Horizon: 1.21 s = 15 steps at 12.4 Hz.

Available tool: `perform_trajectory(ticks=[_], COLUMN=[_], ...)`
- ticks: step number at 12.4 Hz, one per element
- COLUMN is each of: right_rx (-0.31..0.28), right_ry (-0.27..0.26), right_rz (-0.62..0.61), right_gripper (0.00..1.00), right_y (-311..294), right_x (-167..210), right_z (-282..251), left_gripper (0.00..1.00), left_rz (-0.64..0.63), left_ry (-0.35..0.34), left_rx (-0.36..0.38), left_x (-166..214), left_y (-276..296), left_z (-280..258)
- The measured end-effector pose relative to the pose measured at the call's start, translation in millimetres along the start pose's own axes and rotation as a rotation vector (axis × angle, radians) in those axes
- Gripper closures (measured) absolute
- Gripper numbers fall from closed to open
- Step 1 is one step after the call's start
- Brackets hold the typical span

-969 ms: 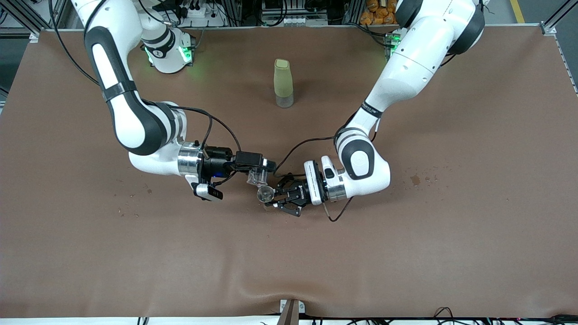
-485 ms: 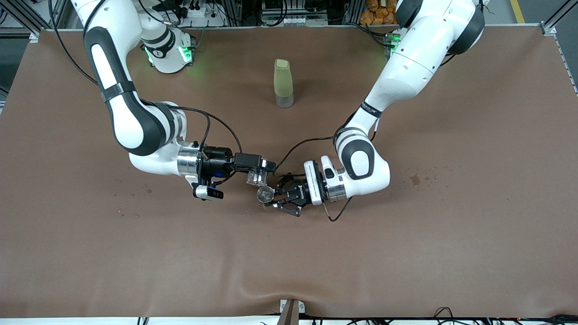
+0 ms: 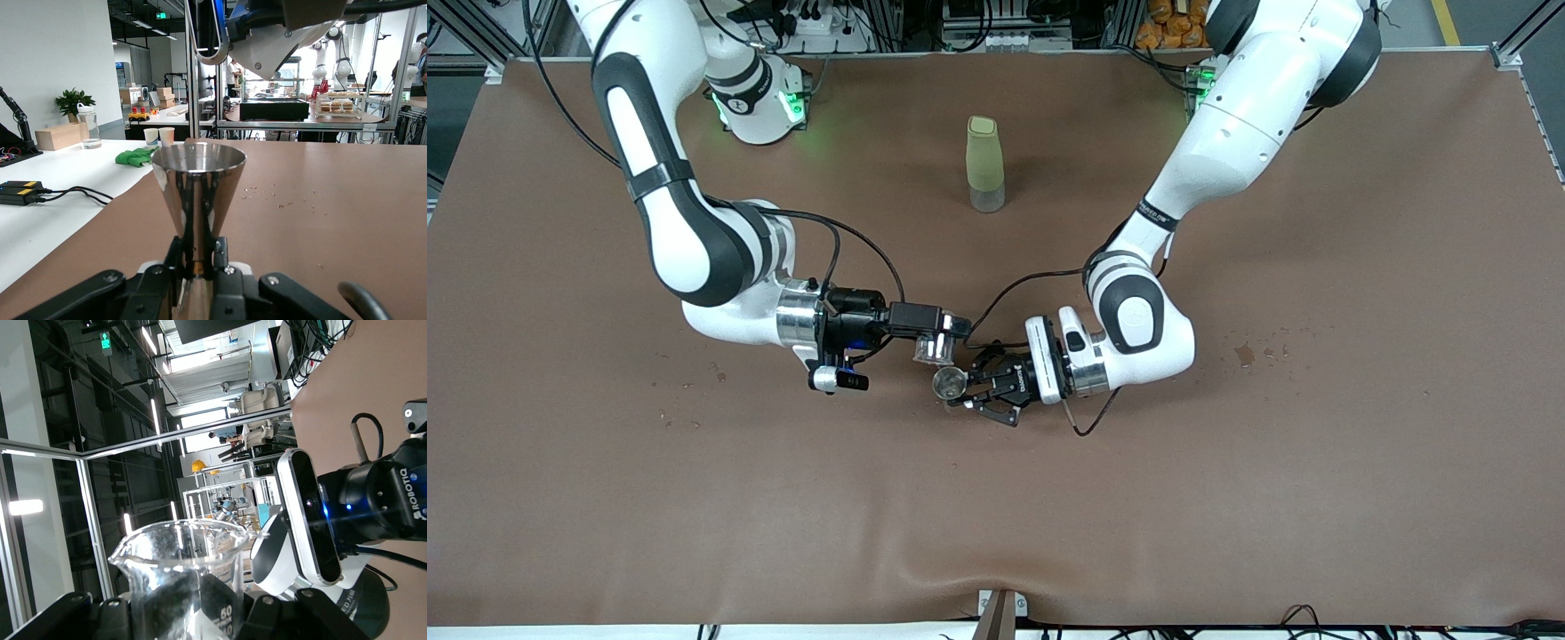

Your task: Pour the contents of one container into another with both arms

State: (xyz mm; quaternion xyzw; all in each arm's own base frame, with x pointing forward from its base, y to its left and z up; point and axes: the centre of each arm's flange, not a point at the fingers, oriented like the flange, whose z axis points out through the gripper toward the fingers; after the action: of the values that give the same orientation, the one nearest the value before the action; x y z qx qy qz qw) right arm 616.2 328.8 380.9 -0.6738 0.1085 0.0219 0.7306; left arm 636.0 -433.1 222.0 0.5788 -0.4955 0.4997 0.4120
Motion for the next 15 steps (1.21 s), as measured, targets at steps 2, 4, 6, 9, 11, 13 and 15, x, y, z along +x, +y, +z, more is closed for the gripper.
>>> perform_trajectory(ticks=[2, 4, 6, 9, 11, 13, 15], right_rx=[0.027, 0.052, 0.058, 0.063, 0.066, 0.067, 0.067], right_ry=[0.014, 0.022, 0.023, 0.025, 0.026, 0.026, 0.026], right_rz=[0.020, 0.052, 0.080, 0.095, 0.105, 0.114, 0.114], right_gripper=[0.85, 0.85, 0.85, 0.85, 0.85, 0.85, 0.85], right_y=[-1.8, -3.4, -3.6, -4.0, -4.2, -4.2, -4.3], right_x=[0.8, 0.6, 0.3, 0.5, 0.6, 0.6, 0.7], right_z=[0.3, 1.8, 2.5, 2.5, 2.5, 2.5, 2.4], left_gripper=[0.79, 0.79, 0.79, 0.79, 0.79, 0.79, 0.79], left_rz=[0.000, 0.000, 0.000, 0.000, 0.000, 0.000, -0.001], left_ry=[0.000, 0.000, 0.000, 0.000, 0.000, 0.000, 0.000], left_rx=[0.000, 0.000, 0.001, 0.001, 0.002, 0.002, 0.003], left_x=[0.0, 0.0, -0.1, -0.1, -0.2, -0.2, -0.3], left_y=[0.1, -0.2, -0.5, -0.6, -1.1, -1.2, -1.9], left_z=[0.1, -0.2, -0.5, -0.6, -1.1, -1.3, -1.9])
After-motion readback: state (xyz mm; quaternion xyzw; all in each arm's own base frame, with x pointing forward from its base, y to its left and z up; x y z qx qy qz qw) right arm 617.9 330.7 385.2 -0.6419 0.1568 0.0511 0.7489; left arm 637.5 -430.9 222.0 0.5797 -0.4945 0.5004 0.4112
